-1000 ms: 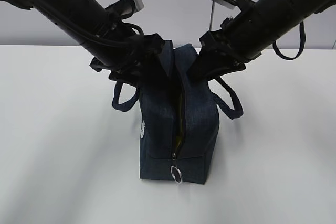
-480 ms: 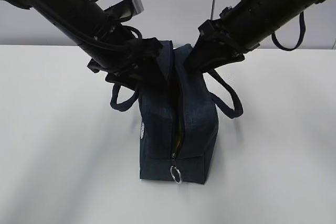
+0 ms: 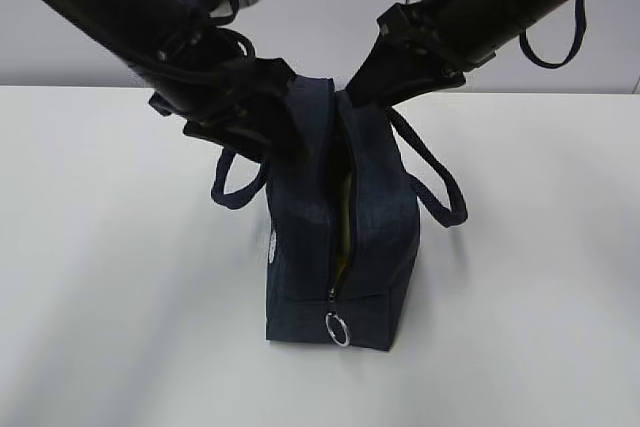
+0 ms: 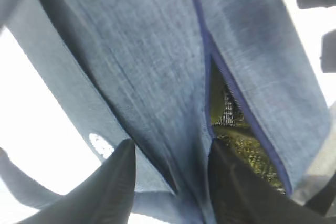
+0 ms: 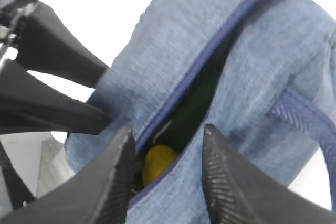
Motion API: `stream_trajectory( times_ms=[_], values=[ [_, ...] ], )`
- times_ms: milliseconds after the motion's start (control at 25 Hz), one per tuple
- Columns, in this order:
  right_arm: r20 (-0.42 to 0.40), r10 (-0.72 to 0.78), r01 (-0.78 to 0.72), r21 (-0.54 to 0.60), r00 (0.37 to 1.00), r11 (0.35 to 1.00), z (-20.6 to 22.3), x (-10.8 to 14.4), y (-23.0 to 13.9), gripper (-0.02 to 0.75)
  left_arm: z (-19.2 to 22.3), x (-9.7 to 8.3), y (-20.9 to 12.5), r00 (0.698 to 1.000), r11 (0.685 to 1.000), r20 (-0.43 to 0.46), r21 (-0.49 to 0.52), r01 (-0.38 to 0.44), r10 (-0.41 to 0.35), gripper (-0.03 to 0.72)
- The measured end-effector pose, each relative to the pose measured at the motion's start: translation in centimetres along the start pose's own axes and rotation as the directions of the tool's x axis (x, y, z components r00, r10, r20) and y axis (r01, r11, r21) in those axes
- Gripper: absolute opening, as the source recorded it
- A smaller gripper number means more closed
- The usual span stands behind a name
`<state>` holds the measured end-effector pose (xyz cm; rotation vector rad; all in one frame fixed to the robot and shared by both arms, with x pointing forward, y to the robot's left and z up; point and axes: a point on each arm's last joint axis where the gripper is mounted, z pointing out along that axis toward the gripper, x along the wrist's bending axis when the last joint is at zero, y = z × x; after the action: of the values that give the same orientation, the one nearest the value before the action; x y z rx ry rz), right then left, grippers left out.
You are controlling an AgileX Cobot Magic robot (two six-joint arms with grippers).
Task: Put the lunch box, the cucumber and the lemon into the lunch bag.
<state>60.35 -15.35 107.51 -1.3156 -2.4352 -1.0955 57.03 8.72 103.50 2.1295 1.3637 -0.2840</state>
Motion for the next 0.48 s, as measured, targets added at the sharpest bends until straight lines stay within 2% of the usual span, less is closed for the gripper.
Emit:
stream_trajectory(
  times_ms=[240, 480],
  values=[
    [0.058, -0.044, 0.052, -0.128, 0.997, 0.990, -2.8, 1.7, 1.0, 0.322, -3.1, -1.3, 0.3, 0.998, 0.993, -0.030, -0.105, -0.061, 0.058, 0.312],
    [0.089, -0.077, 0.093, -0.200, 0.993, 0.975, -5.0, 3.2, 1.3, 0.321, -4.7, -1.7, 0.3, 0.993, 0.984, -0.066, -0.147, -0.105, 0.096, 0.312]
  ],
)
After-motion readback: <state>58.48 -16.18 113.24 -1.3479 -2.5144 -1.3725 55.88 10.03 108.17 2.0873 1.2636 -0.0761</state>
